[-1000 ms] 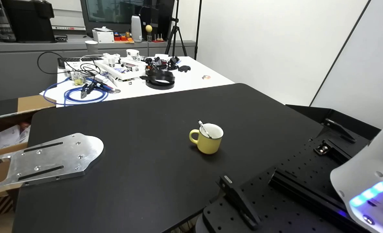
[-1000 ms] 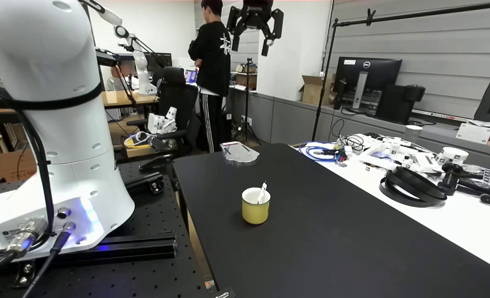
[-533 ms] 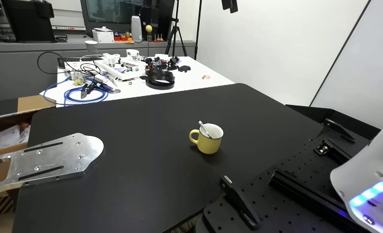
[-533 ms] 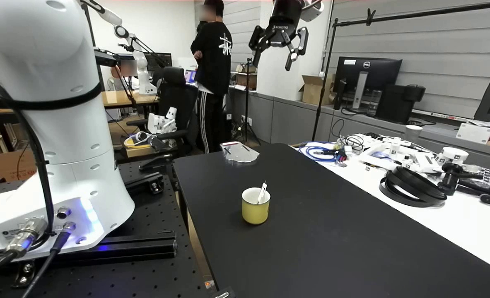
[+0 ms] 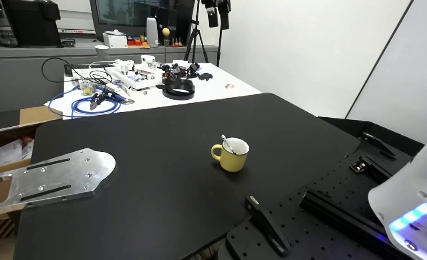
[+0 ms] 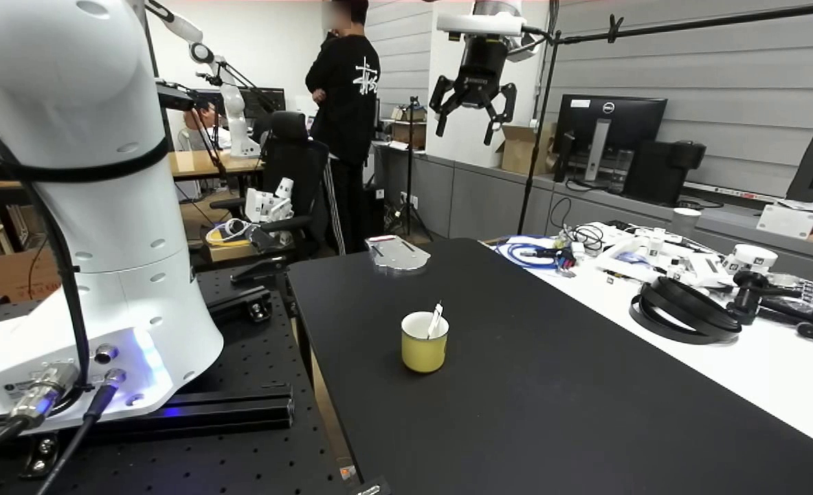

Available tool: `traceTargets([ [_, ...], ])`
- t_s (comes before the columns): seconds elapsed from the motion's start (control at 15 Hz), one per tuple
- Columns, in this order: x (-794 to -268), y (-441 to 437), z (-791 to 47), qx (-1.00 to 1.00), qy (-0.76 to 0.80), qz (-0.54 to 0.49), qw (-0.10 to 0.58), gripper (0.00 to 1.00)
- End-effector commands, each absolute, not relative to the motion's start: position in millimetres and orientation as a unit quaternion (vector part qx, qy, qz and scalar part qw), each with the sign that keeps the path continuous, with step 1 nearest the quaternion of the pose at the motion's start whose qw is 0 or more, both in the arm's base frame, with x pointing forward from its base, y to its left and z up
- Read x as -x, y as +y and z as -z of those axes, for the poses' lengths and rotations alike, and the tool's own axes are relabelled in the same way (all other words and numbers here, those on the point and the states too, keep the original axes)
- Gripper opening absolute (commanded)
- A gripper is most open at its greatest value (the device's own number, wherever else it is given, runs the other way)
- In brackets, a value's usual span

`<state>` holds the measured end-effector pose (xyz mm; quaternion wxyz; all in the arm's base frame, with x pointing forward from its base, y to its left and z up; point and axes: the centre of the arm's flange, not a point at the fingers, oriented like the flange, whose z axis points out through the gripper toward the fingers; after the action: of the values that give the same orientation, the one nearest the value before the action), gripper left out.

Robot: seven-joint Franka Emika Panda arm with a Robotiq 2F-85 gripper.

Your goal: Take the pen from the yellow cup and place it on the table then put it back in the yellow cup

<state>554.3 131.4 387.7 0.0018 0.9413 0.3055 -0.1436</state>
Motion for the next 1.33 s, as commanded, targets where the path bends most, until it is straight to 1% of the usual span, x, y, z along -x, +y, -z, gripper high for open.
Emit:
traceTargets([
  [0.0,-538,135,-373,-0.954,0.280,0.095,-0.047,1.00],
  [0.13,-530,136,-359,-0.958,0.270,0.071,-0.070,1.00],
  [0.27,-521,133,-342,-0.961,0.263,0.045,-0.073,1.00],
  [0.47,-504,127,-317,-0.963,0.264,0.026,-0.050,1.00],
  [0.93,-461,98,-270,-0.959,0.280,0.037,-0.005,1.00],
  [1.13,-453,84,-255,-0.959,0.279,0.044,0.018,1.00],
  [1.2,-453,80,-253,-0.963,0.264,0.052,0.018,1.00],
  [1.27,-463,88,-251,-0.957,0.286,0.054,0.005,1.00],
])
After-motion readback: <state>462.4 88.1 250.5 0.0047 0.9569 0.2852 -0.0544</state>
